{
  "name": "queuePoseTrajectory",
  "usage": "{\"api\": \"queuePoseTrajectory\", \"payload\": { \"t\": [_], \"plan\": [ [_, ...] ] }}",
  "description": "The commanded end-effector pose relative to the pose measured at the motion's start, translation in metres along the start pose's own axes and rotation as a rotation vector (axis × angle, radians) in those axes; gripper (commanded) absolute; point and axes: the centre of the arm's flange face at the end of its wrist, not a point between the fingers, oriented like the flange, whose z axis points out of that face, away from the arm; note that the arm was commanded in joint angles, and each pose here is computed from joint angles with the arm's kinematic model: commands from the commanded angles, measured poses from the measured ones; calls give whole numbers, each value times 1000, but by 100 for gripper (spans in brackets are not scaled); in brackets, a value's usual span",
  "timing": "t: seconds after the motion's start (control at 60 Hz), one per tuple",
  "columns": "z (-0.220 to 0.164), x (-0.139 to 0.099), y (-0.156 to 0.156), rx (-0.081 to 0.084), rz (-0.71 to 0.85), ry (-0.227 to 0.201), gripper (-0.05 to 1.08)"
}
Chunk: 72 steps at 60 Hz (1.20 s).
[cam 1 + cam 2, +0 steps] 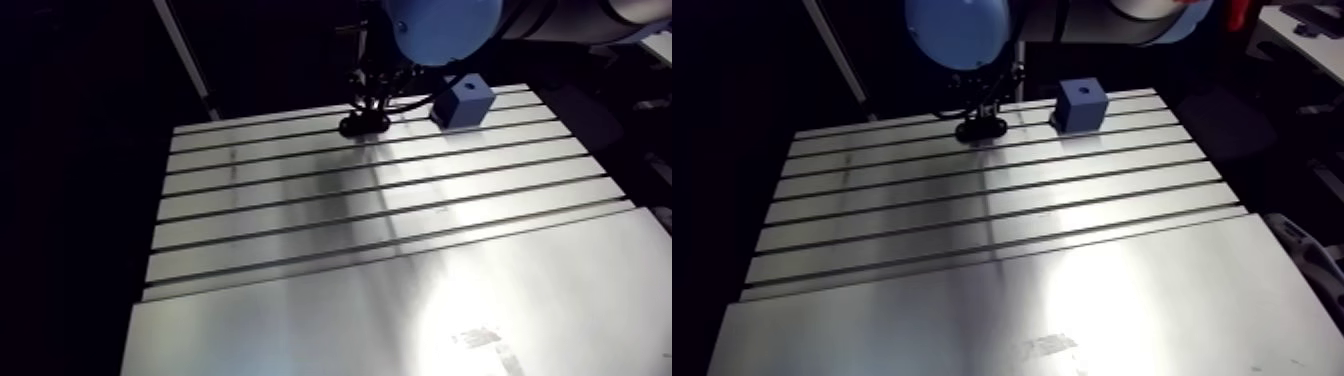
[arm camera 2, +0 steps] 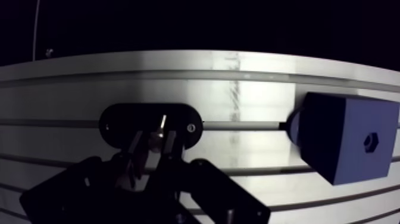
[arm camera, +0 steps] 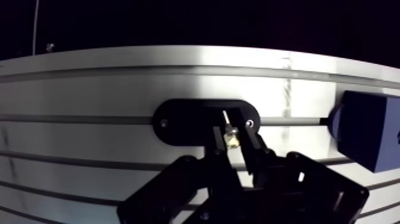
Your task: Pick up the M10 bolt and insert it into the hex recess until seated.
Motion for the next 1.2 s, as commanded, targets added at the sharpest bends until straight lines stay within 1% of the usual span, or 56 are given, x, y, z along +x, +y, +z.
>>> {"api": "queuePoseTrajectory", "payload": {
  "t": [0.017, 0.067, 0.083, 0.117, 0.25, 0.35, 0.517, 0.7, 0.867, 0.9, 0.917, 0.933, 0.95, 0.967, 0.983, 1.0, 1.067, 1.117, 1.167, 1.183, 1.2],
  "plan": [
    [-2, 0, 0, 2, 1, 3, 79],
    [-3, 0, -1, 3, -1, 4, 79],
    [-3, 0, -1, 7, -1, 5, 80],
    [-4, 0, -2, 9, -1, 7, 80],
    [-10, 2, -3, 12, -3, 17, 81],
    [-19, 5, -7, 10, -10, 33, 82],
    [-42, 10, -6, 0, -11, 63, 82],
    [-62, 13, -6, -2, -12, 66, 84],
    [-92, 14, -6, 1, -23, 45, 86],
    [-104, 13, -5, 4, -26, 24, 87],
    [-104, 13, -5, 4, -26, 24, 87],
    [-111, 14, -3, 8, -24, 10, 88],
    [-111, 14, -3, 8, -24, 10, 88],
    [-115, 15, -2, 12, -23, -6, 88],
    [-115, 15, -2, 12, -23, -6, 88],
    [-120, 16, -2, 15, -24, -21, 89],
    [-131, 18, 0, 17, -34, -37, 89],
    [-138, 19, 1, 16, -43, -38, 89],
    [-151, 21, 5, 18, -66, -44, 90],
    [-156, 22, 7, 19, -75, -58, 90],
    [-156, 22, 7, 19, -75, -58, 90]
  ]
}}
